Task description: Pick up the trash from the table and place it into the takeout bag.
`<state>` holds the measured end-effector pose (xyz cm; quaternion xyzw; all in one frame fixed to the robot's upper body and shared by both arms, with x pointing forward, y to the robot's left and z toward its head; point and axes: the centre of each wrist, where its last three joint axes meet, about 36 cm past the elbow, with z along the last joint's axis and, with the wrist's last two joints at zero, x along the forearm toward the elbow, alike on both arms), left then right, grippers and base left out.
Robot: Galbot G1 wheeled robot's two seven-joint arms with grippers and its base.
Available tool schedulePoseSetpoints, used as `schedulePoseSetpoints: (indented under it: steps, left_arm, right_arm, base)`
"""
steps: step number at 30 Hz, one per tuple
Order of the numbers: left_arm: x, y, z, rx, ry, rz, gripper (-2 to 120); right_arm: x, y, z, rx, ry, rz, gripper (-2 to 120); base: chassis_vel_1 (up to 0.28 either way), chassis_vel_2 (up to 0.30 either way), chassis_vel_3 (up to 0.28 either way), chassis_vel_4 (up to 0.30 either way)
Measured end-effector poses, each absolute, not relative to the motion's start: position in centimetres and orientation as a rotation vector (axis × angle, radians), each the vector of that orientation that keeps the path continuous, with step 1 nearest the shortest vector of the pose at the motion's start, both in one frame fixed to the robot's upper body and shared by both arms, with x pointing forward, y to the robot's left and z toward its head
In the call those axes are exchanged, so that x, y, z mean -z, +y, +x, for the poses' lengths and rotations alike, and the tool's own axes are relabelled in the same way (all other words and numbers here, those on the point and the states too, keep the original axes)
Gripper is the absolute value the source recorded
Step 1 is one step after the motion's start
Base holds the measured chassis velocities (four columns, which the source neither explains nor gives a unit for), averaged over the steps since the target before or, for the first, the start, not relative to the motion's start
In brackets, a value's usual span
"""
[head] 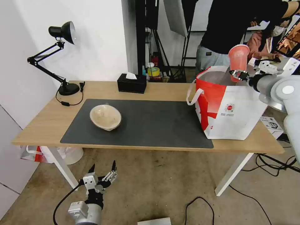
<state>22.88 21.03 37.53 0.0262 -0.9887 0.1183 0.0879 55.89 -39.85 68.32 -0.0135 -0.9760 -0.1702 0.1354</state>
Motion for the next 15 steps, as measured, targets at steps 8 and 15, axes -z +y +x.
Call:
schedulePoseSetpoints:
  steps: [8,15]
  left_arm:
    - [-37.26,20.98,23.03,-0.358,-2.939,0.082,100]
    - [-37.34,20.98,23.02,-0.358,-2.940,0.083,100]
  right_arm:
    - [-69.08,-39.51,56.54,0.496,-2.842,-0.022,50]
    - [-68.20,-39.10,56.57,0.501,-2.830,-0.017,50]
  base:
    - [0.000,0.000,0.000,0.000]
    - [0.000,0.000,0.000,0.000]
